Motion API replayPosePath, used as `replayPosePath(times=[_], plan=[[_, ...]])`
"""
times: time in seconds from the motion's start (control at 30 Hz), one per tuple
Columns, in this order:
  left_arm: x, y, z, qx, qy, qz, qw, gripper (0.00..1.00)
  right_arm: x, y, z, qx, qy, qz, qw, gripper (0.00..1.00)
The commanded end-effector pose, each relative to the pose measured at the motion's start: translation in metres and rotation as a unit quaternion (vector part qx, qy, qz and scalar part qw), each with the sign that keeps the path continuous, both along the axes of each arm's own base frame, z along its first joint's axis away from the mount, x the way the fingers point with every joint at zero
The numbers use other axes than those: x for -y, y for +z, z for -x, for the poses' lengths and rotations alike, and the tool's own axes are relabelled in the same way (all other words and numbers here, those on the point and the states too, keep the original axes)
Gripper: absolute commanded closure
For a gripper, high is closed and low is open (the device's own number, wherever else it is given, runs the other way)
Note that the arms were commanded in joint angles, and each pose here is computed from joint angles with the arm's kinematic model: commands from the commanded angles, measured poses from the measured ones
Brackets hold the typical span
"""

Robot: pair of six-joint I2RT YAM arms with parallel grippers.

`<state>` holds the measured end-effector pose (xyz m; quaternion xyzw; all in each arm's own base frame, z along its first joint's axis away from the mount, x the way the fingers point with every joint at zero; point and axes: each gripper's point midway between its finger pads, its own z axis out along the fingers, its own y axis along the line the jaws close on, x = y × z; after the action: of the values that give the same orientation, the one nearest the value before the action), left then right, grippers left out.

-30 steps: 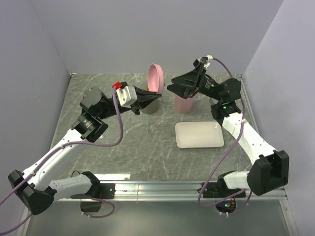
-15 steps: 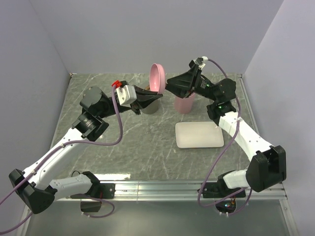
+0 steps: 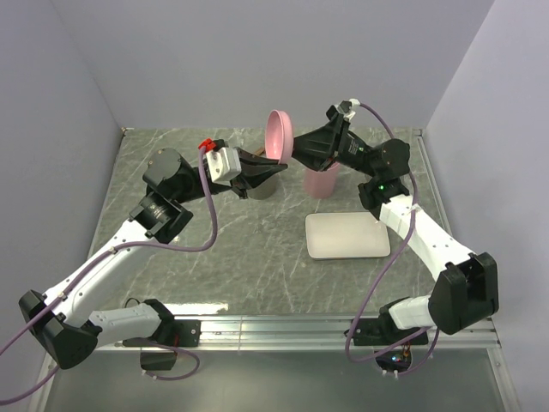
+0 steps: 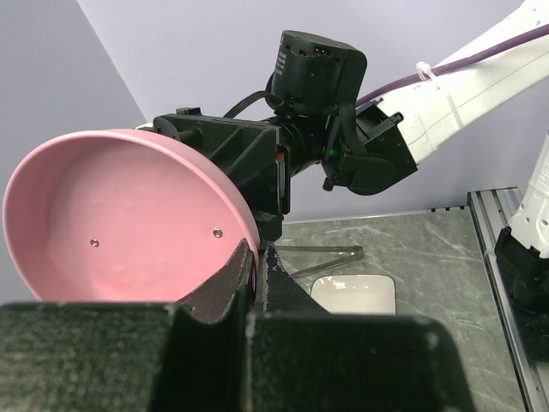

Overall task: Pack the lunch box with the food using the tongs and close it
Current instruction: Pick up the box lid from the center of the board.

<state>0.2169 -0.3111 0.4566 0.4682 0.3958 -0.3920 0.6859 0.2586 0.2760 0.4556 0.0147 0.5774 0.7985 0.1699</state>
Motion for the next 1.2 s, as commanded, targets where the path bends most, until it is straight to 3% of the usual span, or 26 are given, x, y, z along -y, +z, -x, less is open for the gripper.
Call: replayPosePath(times=[0.0,0.2,0.37,0.53,0.63,0.87,1.03,1.07,1.13,1.17], plan=[[-0.002,0.031,0.011,0.042,-0.013,0.027,0.999,1.0,0.004,0.024,0.012,0.037,0.002,-0.028,0.999,0.58],[0.001,0.028,0.015,0.038,-0.024,0.024,0.999,1.0,0.004,0.028,0.011,0.037,0.004,-0.031,0.999,0.63],[0.002,0.029,0.015,0.044,-0.025,0.019,0.999,1.0,0.004,0.031,0.013,0.043,0.004,-0.033,0.999,0.77],[0.001,0.023,0.014,0.041,-0.019,0.014,0.999,0.99,0.005,0.037,0.016,0.078,-0.002,-0.022,0.997,1.0],[0.0,0.021,0.014,0.04,-0.015,0.012,0.999,0.96,0.008,0.041,0.017,0.089,-0.006,-0.022,0.996,1.0],[-0.003,0.018,0.011,0.033,-0.002,0.013,0.999,0.72,0.023,0.04,-0.002,0.095,-0.04,-0.013,0.995,1.0],[-0.007,0.013,0.005,0.013,0.021,0.005,1.0,0.56,0.027,0.034,-0.014,0.129,-0.066,0.031,0.989,1.0],[-0.008,0.011,0.004,0.007,0.027,0.002,1.0,0.42,0.029,0.032,-0.019,0.122,-0.073,0.047,0.989,1.0],[-0.013,0.007,-0.001,-0.013,0.048,-0.009,0.999,0.33,0.03,0.034,-0.024,0.179,-0.095,0.08,0.976,1.0],[-0.015,0.006,-0.004,-0.026,0.058,-0.012,0.998,0.32,0.029,0.02,-0.032,0.149,-0.099,0.116,0.977,1.0]])
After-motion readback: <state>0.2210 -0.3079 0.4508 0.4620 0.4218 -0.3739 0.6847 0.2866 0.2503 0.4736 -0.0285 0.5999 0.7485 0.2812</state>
